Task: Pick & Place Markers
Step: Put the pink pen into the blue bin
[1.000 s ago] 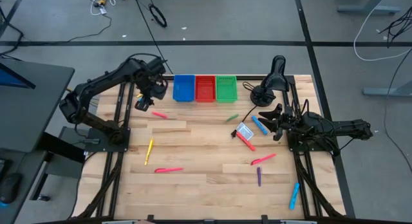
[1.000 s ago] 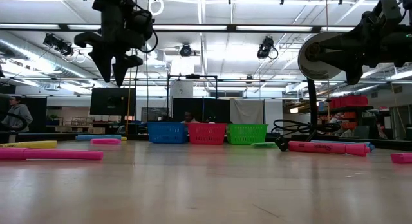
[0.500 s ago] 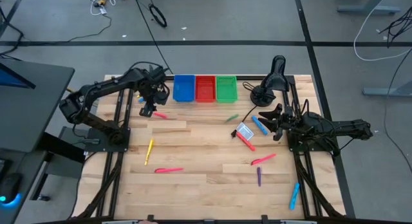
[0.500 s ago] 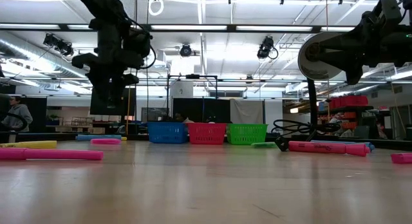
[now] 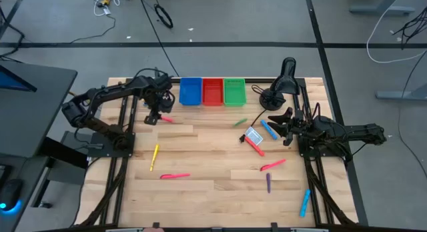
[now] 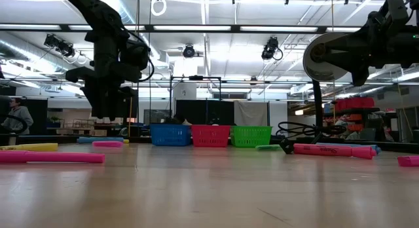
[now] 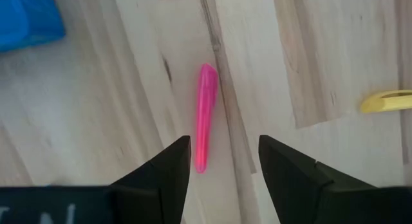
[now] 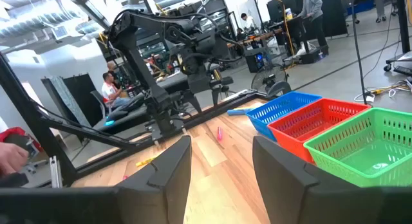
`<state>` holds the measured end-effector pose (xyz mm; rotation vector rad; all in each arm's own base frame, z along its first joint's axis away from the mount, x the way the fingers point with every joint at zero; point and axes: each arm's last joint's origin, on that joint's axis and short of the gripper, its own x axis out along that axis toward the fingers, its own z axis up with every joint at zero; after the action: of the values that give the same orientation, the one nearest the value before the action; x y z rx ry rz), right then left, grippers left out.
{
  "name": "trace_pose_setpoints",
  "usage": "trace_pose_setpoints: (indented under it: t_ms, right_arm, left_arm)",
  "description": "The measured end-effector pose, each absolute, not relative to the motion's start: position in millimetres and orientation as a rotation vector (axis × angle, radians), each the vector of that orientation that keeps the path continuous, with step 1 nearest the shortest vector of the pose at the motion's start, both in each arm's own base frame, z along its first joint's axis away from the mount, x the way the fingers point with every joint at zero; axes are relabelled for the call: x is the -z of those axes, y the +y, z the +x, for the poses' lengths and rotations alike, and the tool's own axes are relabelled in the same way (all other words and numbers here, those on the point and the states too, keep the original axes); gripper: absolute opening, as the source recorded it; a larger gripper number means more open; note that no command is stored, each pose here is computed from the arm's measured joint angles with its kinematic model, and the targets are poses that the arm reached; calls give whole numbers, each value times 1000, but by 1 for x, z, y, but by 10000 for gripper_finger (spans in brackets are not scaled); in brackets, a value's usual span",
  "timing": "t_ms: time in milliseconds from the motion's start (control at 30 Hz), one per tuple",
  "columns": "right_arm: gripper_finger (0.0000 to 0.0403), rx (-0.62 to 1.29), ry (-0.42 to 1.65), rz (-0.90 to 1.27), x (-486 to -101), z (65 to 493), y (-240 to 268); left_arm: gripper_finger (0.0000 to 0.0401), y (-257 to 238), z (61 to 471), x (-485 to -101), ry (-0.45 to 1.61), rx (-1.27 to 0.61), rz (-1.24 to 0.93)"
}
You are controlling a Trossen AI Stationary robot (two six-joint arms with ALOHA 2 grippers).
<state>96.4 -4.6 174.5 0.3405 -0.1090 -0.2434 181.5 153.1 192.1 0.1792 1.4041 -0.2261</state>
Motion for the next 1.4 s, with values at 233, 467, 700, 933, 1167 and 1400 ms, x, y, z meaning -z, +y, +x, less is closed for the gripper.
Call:
trace_pose_setpoints:
  t_ms: [233,467,700,933,1167,1400]
  right_arm:
    - [166,243,-110,341,-174,96,-5]
    - [166,243,-109,340,-174,96,-5]
    - [166,243,-110,341,-175,96,-5]
    - [166,243,-109,340,-175,96,-5]
    - [166,243,-109,340,-174,96,-5]
    - [166,243,-109,340,-174,96,-5]
  left_arm:
    - [191,159,188,-174,1441,254,145]
    - [191,164,192,-160,1467,270,116]
    - [190,164,190,-140,1451,245,135]
    - [190,162,186,-132,1452,229,176]
    - [190,162,186,-132,1448,260,211]
    - [176,162,187,-132,1447,258,218]
